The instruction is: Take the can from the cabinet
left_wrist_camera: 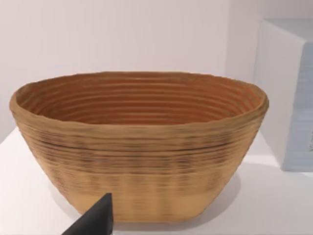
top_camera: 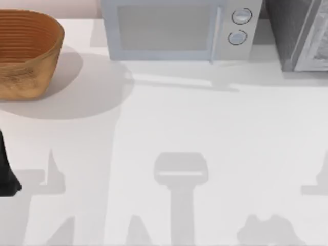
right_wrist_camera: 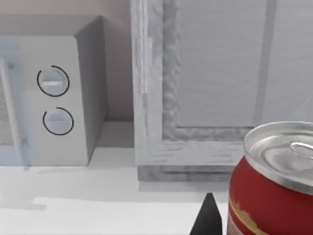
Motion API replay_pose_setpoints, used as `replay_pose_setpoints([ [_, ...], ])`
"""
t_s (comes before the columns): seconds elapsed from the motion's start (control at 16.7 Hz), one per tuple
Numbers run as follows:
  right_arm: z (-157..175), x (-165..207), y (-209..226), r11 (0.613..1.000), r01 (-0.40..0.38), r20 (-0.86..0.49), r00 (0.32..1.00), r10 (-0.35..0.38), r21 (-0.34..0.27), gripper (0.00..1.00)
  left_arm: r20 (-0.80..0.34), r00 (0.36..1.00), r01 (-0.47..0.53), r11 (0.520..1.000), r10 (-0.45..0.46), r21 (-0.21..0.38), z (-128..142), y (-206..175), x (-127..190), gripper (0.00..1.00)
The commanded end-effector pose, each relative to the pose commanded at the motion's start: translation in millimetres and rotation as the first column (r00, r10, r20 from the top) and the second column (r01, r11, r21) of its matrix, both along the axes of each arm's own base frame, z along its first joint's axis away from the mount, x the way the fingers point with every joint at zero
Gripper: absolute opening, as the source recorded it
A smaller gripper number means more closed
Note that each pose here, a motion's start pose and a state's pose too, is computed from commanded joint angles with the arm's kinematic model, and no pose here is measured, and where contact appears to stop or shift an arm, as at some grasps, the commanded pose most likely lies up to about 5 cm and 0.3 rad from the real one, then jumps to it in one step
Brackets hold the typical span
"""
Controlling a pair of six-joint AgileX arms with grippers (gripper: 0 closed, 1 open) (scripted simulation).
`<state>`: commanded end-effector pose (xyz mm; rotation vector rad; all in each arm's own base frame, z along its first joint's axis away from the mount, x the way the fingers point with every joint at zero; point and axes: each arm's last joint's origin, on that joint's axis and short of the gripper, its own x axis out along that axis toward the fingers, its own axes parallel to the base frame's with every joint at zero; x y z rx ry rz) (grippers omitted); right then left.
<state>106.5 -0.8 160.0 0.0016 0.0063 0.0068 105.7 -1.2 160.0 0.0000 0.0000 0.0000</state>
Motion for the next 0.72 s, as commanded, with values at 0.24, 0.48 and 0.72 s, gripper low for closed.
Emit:
replay_pose_setpoints([
  [0.24, 13.8, 8.0, 0.7, 0.998, -0.062, 0.032, 0.998, 0.062, -0.003, 0.00, 0.000, 1.000, 0.000, 1.000, 0.000, 0.000, 0.0, 0.0, 0.0, 1.00],
  [0.48, 29.1, 31.9, 0.6, 0.985, -0.171, 0.055, 0.984, 0.171, -0.015, 0.00, 0.000, 1.000, 0.000, 1.000, 0.000, 0.000, 0.0, 0.0, 0.0, 1.00],
  [0.72, 28.4, 72.5, -2.7, 0.952, -0.305, 0.046, 0.951, 0.306, -0.023, 0.00, 0.000, 1.000, 0.000, 1.000, 0.000, 0.000, 0.0, 0.0, 0.0, 1.00],
])
